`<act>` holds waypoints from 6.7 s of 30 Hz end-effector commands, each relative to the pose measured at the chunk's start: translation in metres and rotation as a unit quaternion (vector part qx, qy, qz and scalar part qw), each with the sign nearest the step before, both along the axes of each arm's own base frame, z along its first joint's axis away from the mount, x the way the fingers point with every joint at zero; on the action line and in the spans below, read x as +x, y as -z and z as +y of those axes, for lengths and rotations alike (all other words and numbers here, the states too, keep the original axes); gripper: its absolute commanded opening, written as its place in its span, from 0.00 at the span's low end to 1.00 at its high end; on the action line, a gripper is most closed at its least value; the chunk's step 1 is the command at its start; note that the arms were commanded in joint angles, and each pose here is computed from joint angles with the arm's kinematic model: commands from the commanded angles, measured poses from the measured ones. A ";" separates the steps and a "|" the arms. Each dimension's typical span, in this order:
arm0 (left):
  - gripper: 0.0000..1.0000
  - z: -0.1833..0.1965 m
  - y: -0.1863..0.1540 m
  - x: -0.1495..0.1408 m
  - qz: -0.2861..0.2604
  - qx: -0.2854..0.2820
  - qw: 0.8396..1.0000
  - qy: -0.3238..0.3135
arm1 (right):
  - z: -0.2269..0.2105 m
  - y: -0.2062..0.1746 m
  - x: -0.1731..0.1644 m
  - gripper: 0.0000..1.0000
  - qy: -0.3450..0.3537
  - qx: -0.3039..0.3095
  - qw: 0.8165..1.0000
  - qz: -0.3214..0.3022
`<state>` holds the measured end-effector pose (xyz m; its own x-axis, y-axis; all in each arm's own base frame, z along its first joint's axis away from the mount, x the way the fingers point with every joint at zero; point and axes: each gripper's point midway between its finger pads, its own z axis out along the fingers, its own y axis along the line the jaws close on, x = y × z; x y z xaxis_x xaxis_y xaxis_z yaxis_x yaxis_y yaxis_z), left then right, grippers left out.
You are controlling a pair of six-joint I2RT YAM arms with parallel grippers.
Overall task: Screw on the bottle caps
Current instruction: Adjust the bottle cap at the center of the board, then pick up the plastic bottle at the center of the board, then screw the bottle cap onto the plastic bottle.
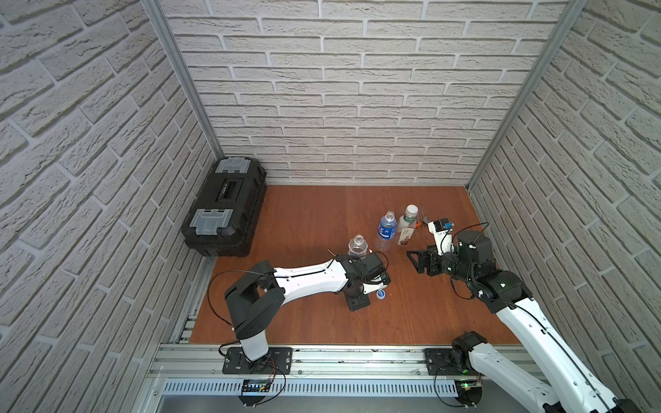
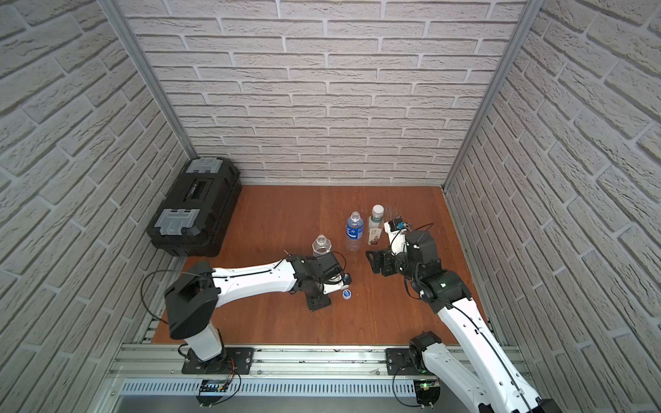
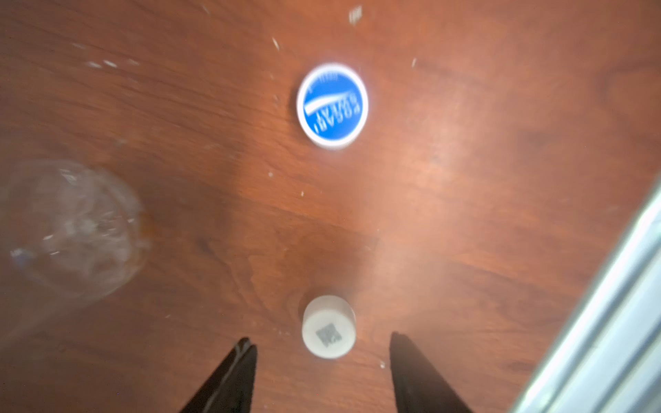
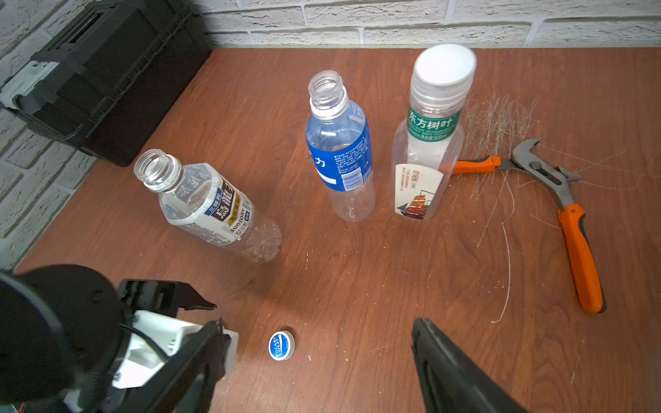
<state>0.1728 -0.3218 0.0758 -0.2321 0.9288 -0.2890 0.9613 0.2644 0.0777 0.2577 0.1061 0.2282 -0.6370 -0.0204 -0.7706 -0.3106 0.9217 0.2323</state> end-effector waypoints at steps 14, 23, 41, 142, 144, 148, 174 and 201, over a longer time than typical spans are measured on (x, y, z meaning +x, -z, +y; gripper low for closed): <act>0.98 0.083 -0.085 0.084 -0.207 -0.310 0.893 -0.253 | 0.073 0.032 -0.026 0.86 -0.139 -0.109 0.984 0.014; 0.98 0.085 -0.071 0.106 -0.223 -0.419 0.845 -0.246 | 0.129 -0.010 0.016 0.87 -0.168 -0.128 0.976 -0.057; 0.98 0.099 -0.085 0.107 -0.276 -0.445 0.825 -0.212 | 0.178 0.013 0.089 0.53 -0.142 -0.154 0.978 -0.013; 0.60 0.192 -0.133 0.102 -0.393 -0.456 0.745 -0.287 | 0.199 0.199 -0.055 0.42 -0.188 -0.276 0.887 0.318; 0.59 0.192 -0.132 0.103 -0.392 -0.456 0.746 -0.287 | 0.197 0.200 -0.054 0.40 -0.187 -0.280 0.886 0.318; 0.59 0.192 -0.133 0.103 -0.392 -0.456 0.745 -0.286 | 0.197 0.200 -0.053 0.39 -0.185 -0.282 0.887 0.316; 0.60 0.175 -0.131 0.100 -0.370 -0.465 0.764 -0.249 | 0.181 0.154 -0.051 0.31 -0.199 -0.282 0.893 0.288; 0.56 0.053 -0.149 0.045 -0.179 -0.540 0.818 0.084 | 0.171 -0.088 -0.020 0.30 -0.353 -0.013 0.928 0.123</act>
